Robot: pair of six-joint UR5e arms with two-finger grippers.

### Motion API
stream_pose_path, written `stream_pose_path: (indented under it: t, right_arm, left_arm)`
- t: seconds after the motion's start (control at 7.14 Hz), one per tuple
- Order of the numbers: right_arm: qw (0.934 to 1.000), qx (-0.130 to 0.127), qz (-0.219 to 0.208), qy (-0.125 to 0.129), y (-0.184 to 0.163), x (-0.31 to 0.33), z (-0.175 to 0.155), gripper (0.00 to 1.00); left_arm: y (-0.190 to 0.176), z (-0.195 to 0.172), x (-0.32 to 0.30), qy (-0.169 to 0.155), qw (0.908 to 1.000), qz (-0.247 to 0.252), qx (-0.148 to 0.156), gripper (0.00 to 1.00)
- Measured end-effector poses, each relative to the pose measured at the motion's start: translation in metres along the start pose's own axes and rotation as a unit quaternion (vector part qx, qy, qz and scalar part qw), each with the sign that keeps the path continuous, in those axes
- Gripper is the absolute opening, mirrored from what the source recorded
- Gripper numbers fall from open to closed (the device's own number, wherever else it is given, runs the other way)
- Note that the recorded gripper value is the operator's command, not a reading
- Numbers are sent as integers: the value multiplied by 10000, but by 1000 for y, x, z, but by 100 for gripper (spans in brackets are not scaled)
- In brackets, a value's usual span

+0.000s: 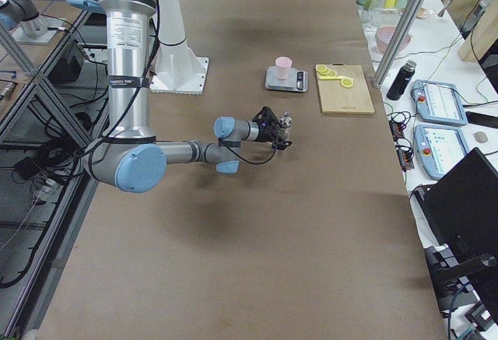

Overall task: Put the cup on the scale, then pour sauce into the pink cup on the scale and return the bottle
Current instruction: 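Lower the sauce bottle onto the table with the right gripper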

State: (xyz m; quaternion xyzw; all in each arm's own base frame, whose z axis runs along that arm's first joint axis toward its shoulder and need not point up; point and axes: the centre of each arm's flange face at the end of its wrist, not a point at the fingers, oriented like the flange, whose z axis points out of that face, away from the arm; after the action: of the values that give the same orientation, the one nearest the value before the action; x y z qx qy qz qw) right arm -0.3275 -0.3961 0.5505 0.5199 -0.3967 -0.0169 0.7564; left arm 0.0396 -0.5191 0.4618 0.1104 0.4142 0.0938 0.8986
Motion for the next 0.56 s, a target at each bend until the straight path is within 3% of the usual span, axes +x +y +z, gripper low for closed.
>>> stream_pose_path:
  t: [0.56]
  right_arm:
    - [9999,84,92,6,8,-3,-5,99]
  left_arm:
    - [1,-3,2,17,10000,7,23,96]
